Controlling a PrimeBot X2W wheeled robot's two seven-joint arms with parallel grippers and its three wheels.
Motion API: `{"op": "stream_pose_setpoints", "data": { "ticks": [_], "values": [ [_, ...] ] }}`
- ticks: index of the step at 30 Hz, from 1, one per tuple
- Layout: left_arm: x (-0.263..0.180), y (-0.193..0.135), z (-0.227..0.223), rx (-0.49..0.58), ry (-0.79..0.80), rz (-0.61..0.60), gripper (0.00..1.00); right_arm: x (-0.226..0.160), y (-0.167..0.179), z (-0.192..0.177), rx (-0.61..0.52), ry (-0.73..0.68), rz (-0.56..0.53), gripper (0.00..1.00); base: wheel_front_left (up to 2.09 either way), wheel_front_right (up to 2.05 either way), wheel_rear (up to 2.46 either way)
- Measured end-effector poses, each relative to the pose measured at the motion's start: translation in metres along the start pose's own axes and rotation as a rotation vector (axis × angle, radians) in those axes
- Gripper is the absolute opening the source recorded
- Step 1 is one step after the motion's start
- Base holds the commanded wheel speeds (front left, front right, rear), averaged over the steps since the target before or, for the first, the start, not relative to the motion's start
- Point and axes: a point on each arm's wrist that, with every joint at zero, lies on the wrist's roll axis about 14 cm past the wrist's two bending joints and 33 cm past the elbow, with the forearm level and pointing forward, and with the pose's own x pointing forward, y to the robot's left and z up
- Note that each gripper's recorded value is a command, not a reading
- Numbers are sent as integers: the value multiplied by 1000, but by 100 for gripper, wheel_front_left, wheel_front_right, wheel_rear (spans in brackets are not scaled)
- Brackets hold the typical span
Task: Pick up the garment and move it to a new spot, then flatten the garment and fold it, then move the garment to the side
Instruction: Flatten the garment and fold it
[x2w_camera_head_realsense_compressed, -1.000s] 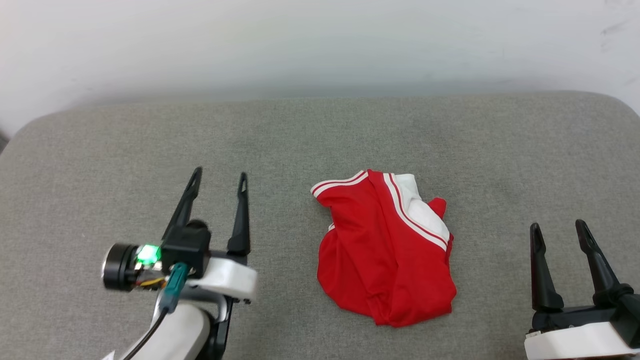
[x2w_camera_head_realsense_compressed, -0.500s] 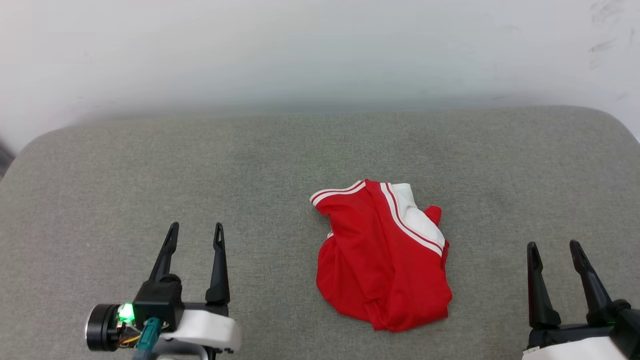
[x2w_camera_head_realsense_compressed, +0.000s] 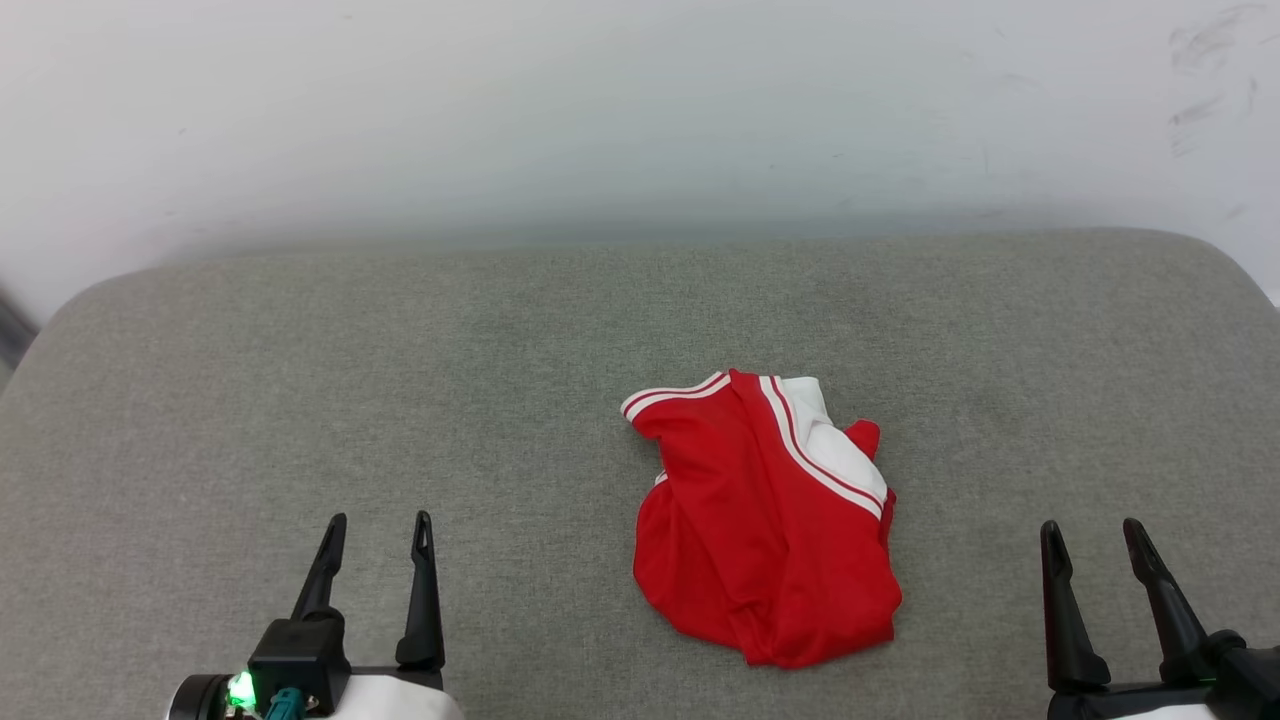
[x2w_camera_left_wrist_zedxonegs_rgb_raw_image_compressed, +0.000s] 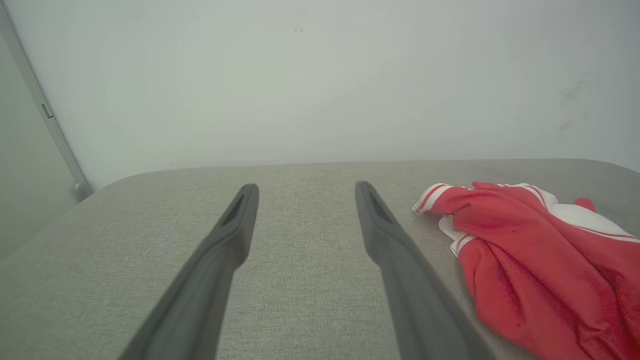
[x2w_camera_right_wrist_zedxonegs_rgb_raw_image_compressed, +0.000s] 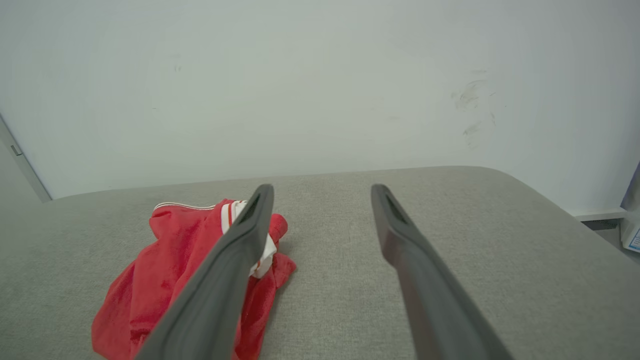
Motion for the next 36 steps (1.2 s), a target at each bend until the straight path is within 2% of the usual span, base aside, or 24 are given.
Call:
{"op": "stream_pose_setpoints", "data": {
  "ticks": [16, 22, 29, 34, 36],
  "values": [
    [-6, 3, -12, -9, 30, 7, 100, 5, 1, 5, -15, -19, 7, 100, 0, 0, 0],
    [-5, 4, -16, -12, 43, 11, 100, 40, 8, 54, -82, -178, 36, 100, 0, 0, 0],
    [6, 4, -21, -12, 53, 7, 100, 95, 45, 132, -228, -424, 173, 100, 0, 0, 0],
    [15, 4, -26, -13, 62, 7, 100, 132, 63, 142, -341, -443, 288, 100, 0, 0, 0],
    [17, 5, -28, -14, 67, 11, 100, 148, 69, 130, -371, -367, 331, 100, 0, 0, 0]
  ]
}}
